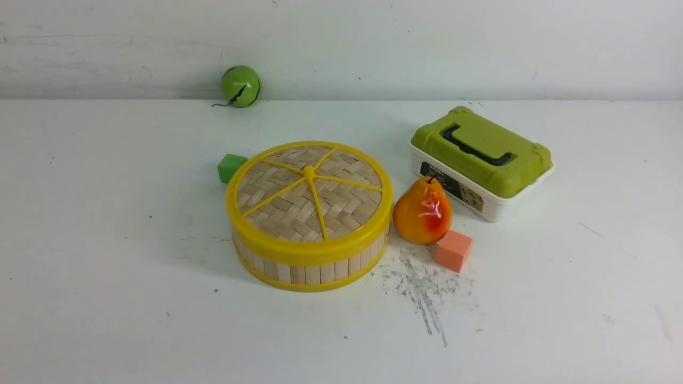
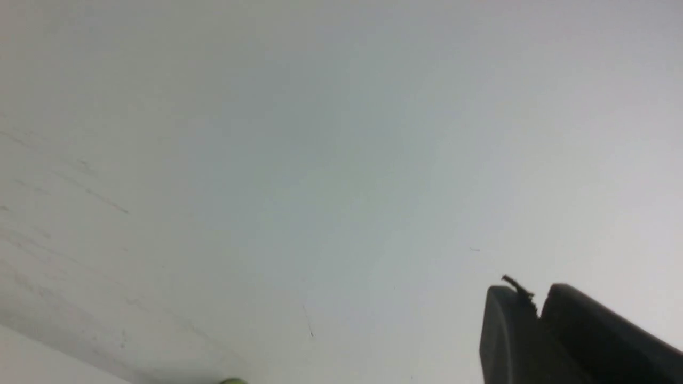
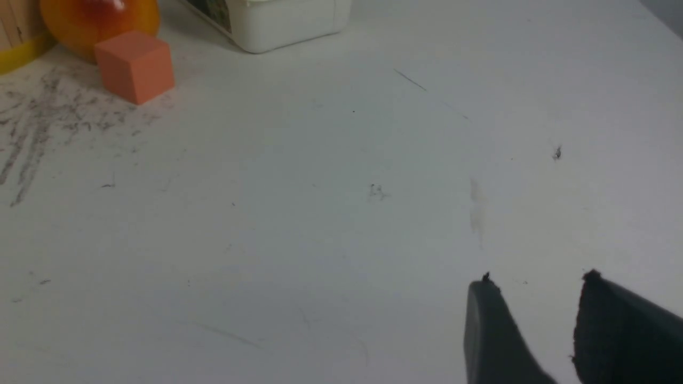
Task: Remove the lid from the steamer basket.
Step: Use the left arm to lift the lid of the steamer
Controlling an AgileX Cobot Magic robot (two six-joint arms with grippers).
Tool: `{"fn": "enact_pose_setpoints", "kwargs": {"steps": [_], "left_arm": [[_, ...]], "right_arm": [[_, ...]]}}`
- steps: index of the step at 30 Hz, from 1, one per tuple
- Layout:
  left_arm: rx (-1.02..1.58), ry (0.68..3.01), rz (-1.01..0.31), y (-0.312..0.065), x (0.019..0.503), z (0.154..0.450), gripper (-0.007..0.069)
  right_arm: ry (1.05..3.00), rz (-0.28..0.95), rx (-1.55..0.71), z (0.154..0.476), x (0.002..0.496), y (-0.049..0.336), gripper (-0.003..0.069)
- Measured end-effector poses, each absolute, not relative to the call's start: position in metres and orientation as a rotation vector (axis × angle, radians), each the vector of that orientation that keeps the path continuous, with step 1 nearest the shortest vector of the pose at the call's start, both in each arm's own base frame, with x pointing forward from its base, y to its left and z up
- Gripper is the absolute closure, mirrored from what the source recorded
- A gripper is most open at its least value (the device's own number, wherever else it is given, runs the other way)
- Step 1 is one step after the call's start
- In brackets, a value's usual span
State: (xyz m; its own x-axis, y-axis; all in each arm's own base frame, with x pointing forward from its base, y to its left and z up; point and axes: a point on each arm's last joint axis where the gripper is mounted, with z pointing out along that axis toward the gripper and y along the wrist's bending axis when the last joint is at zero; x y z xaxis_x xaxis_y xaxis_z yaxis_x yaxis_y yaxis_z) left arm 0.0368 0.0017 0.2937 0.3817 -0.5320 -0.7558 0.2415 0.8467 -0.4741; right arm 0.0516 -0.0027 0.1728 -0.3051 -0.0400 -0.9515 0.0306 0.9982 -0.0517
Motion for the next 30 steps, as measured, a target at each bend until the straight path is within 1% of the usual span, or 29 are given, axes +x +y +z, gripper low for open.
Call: {"fn": "enact_pose_setpoints", "kwargs": {"steps": [1,2,4,5,6,7,9,11,13,14,16,17,18,20,22,23,24,25,26,27,28,29,30], "left_arm": [[-0.295,1.12,-0.484,0.001,0.038,0.306,0.0619],[-0.283,1.164,-0.464,0.0,0.041,0.315,0.0638],[-0.271,1.301,-0.431,-0.003,0.052,0.338,0.0638],[-0.27,1.315,-0.428,-0.003,0.054,0.34,0.0638],[-0.271,1.4,-0.416,-0.004,0.064,0.353,0.0638],[-0.276,1.506,-0.405,-0.006,0.075,0.36,0.0638],[-0.285,1.64,-0.39,-0.008,0.093,0.367,0.0638],[-0.301,1.789,-0.369,-0.009,0.115,0.364,0.0638],[-0.322,1.924,-0.352,-0.011,0.137,0.351,0.0638],[-0.325,1.942,-0.35,-0.011,0.139,0.35,0.0638],[-0.373,2.123,-0.362,-0.014,0.164,0.329,0.0638],[-0.389,2.174,-0.376,-0.016,0.171,0.323,0.0638],[-0.402,2.267,-0.405,-0.019,0.182,0.314,0.0638],[-0.378,2.374,-0.458,-0.026,0.193,0.306,0.0638],[-0.356,2.416,-0.498,-0.03,0.199,0.303,0.0638],[-0.327,2.462,-0.6,-0.038,0.21,0.301,0.0638],[-0.311,2.463,-0.596,-0.038,0.21,0.301,0.0638],[-0.265,2.491,-0.723,-0.047,0.221,0.3,0.0638],[-0.24,2.494,-0.765,-0.051,0.225,0.301,0.0638],[-0.178,2.505,-0.849,-0.059,0.234,0.3,0.0638],[-0.182,2.504,-0.862,-0.061,0.235,0.3,0.0638],[-0.086,2.514,-0.928,-0.073,0.244,0.302,0.0638],[-0.048,2.518,-0.95,-0.079,0.25,0.303,0.0638]], "right_arm": [[1.88,-0.07,-0.007,0.173,0.052,-0.003,0.0419],[1.88,-0.07,-0.007,0.173,0.052,-0.003,0.0419],[1.88,-0.07,-0.007,0.173,0.052,-0.003,0.0419],[1.88,-0.07,-0.007,0.173,0.052,-0.003,0.0419],[1.88,-0.07,-0.007,0.173,0.052,-0.003,0.0419],[1.88,-0.07,-0.007,0.173,0.052,-0.003,0.0419],[1.88,-0.07,-0.007,0.173,0.052,-0.003,0.0419],[1.88,-0.07,-0.007,0.173,0.052,-0.003,0.0419],[1.88,-0.07,-0.007,0.173,0.052,-0.003,0.0419],[1.88,-0.07,-0.007,0.173,0.052,-0.003,0.0419],[1.88,-0.07,-0.007,0.173,0.052,-0.003,0.0419],[1.88,-0.07,-0.007,0.173,0.052,-0.003,0.0419],[1.88,-0.07,-0.007,0.173,0.052,-0.003,0.0419],[1.88,-0.07,-0.007,0.173,0.052,-0.003,0.0419],[1.88,-0.07,-0.007,0.173,0.052,-0.003,0.0419],[1.88,-0.07,-0.007,0.173,0.052,-0.003,0.0419],[1.88,-0.07,-0.007,0.173,0.052,-0.003,0.0419],[1.88,-0.07,-0.007,0.173,0.052,-0.003,0.0419],[1.88,-0.07,-0.007,0.173,0.052,-0.003,0.0419],[1.88,-0.07,-0.007,0.173,0.052,-0.003,0.0419],[1.88,-0.07,-0.007,0.173,0.052,-0.003,0.0419],[1.88,-0.07,-0.007,0.173,0.052,-0.003,0.0419],[1.88,-0.07,-0.007,0.173,0.052,-0.003,0.0419]]}}
